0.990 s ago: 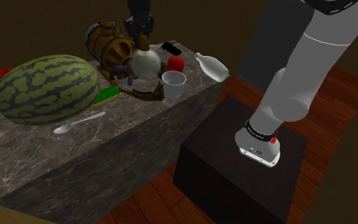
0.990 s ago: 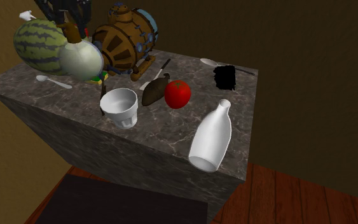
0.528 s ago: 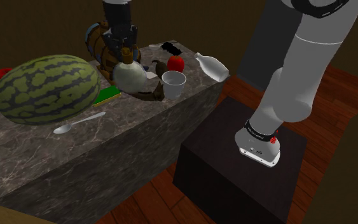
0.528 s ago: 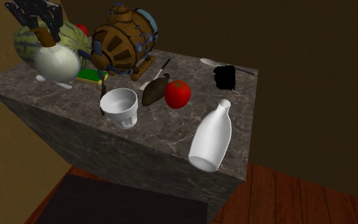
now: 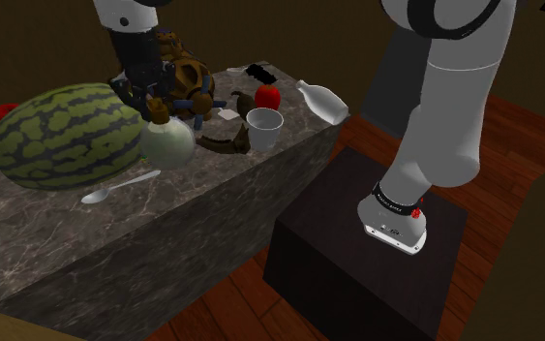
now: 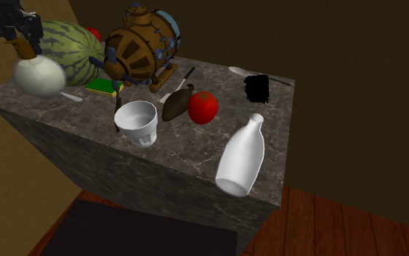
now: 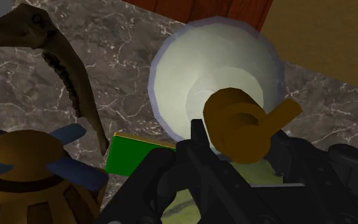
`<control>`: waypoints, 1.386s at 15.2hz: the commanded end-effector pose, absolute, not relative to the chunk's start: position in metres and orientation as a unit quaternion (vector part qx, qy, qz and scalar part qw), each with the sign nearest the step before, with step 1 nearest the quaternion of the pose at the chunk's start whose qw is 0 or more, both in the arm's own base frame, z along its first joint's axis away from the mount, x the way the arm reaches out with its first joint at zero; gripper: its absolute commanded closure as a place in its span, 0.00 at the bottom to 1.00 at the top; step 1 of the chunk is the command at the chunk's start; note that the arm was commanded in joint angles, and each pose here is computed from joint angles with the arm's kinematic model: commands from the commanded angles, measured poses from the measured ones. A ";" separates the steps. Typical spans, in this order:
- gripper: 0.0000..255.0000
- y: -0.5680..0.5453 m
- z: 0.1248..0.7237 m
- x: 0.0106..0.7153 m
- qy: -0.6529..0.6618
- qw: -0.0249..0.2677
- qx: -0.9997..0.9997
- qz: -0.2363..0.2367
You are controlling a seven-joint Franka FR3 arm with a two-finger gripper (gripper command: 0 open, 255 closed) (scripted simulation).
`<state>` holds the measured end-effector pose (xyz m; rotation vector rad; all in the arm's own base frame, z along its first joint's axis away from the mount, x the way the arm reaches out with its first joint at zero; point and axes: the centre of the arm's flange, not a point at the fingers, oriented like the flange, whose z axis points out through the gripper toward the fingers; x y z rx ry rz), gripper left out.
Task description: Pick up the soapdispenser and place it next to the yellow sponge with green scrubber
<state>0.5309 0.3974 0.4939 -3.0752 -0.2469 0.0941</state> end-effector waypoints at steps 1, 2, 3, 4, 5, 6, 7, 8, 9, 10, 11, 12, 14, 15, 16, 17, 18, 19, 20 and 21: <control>1.00 0.425 0.490 0.529 -0.079 0.028 -0.996 0.030; 1.00 0.437 0.488 0.529 -0.079 0.028 -0.996 0.030; 1.00 0.437 0.482 0.529 -0.079 0.028 -0.996 0.030; 1.00 0.437 0.477 0.529 -0.079 0.028 -0.996 0.030; 1.00 0.437 0.472 0.529 -0.079 0.028 -0.996 0.030; 1.00 0.437 0.467 0.529 -0.079 0.028 -0.996 0.030; 1.00 0.437 0.461 0.529 -0.079 0.028 -0.996 0.030; 1.00 0.437 0.456 0.529 -0.079 0.028 -0.996 0.030; 1.00 0.437 0.451 0.529 -0.079 0.028 -0.996 0.030; 1.00 0.437 0.445 0.529 -0.079 0.028 -0.996 0.030; 1.00 0.437 0.440 0.529 -0.079 0.028 -0.996 0.030; 1.00 0.437 0.435 0.529 -0.079 0.028 -0.996 0.030; 1.00 0.437 0.424 0.529 -0.079 0.028 -0.996 0.030; 1.00 0.437 0.419 0.529 -0.079 0.028 -0.996 0.030; 1.00 0.437 0.414 0.529 -0.079 0.028 -0.996 0.030; 1.00 0.437 0.408 0.529 -0.079 0.028 -0.996 0.030; 1.00 0.437 0.401 0.529 -0.079 0.028 -0.996 0.030; 1.00 0.437 0.401 0.529 -0.079 0.028 -0.996 0.030; 1.00 0.437 0.401 0.529 -0.079 0.028 -0.996 0.030; 1.00 0.437 0.401 0.529 -0.079 0.028 -0.996 0.030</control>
